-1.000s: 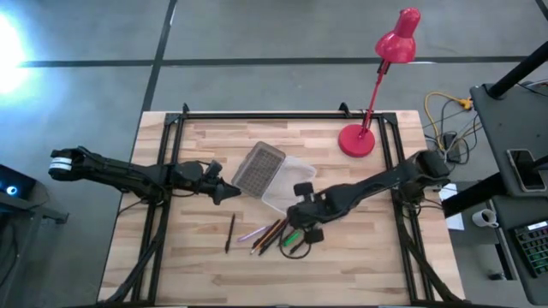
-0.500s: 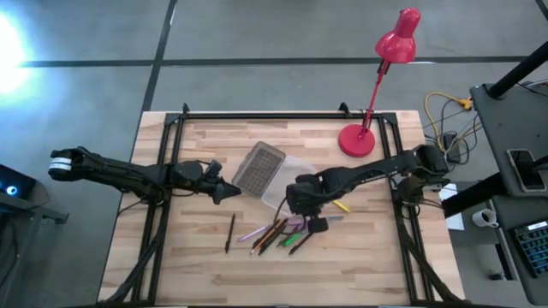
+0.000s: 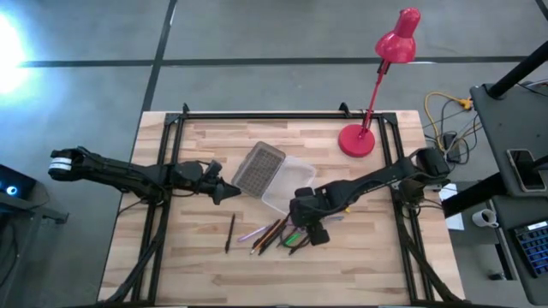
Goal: Pick & place school supplies into a supply box
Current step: Put the purple scissors into the gray supply box
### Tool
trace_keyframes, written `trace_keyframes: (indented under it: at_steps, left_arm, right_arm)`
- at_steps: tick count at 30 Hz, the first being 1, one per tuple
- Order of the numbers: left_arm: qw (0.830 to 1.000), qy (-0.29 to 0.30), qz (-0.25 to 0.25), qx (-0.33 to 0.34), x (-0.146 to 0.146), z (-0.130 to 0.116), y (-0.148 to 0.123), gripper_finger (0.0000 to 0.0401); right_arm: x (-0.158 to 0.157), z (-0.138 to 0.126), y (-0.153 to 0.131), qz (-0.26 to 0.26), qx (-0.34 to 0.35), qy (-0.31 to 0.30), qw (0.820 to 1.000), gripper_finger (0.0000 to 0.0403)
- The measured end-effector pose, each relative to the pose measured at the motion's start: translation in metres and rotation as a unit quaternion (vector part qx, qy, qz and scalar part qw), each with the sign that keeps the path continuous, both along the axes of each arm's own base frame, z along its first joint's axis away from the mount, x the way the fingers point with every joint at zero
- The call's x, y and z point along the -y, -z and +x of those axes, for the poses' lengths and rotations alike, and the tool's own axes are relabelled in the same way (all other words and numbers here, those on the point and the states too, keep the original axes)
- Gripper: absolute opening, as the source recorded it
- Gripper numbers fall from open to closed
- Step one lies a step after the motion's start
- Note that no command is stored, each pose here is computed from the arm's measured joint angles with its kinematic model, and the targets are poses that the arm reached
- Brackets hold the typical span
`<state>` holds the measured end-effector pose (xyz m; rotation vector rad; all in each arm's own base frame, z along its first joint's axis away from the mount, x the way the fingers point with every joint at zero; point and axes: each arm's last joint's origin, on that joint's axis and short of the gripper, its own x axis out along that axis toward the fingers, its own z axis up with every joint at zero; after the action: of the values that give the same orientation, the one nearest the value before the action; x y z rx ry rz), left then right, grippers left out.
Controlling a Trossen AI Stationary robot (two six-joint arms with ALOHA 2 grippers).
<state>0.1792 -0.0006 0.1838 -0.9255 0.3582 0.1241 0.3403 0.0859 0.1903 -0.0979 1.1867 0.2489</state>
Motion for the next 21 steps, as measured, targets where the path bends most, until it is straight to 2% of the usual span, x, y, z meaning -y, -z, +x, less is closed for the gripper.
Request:
trace_keyframes:
  at_steps: [9,15,21]
  left_arm:
    - [1.0,0.0,0.0,0.0,0.0,0.0,0.0,0.0095]
    - [1.0,0.0,0.0,-0.001,0.0,0.0,0.0,0.0095]
    - [1.0,0.0,0.0,-0.001,0.0,0.0,0.0,0.0095]
  right_arm:
    - [0.003,-0.011,0.03,0.016,0.003,0.025,1.0,0.0169]
    - [0.005,-0.011,0.038,0.033,0.021,0.067,0.997,0.016]
    - [0.006,-0.017,0.048,0.037,0.011,0.079,0.996,0.0152]
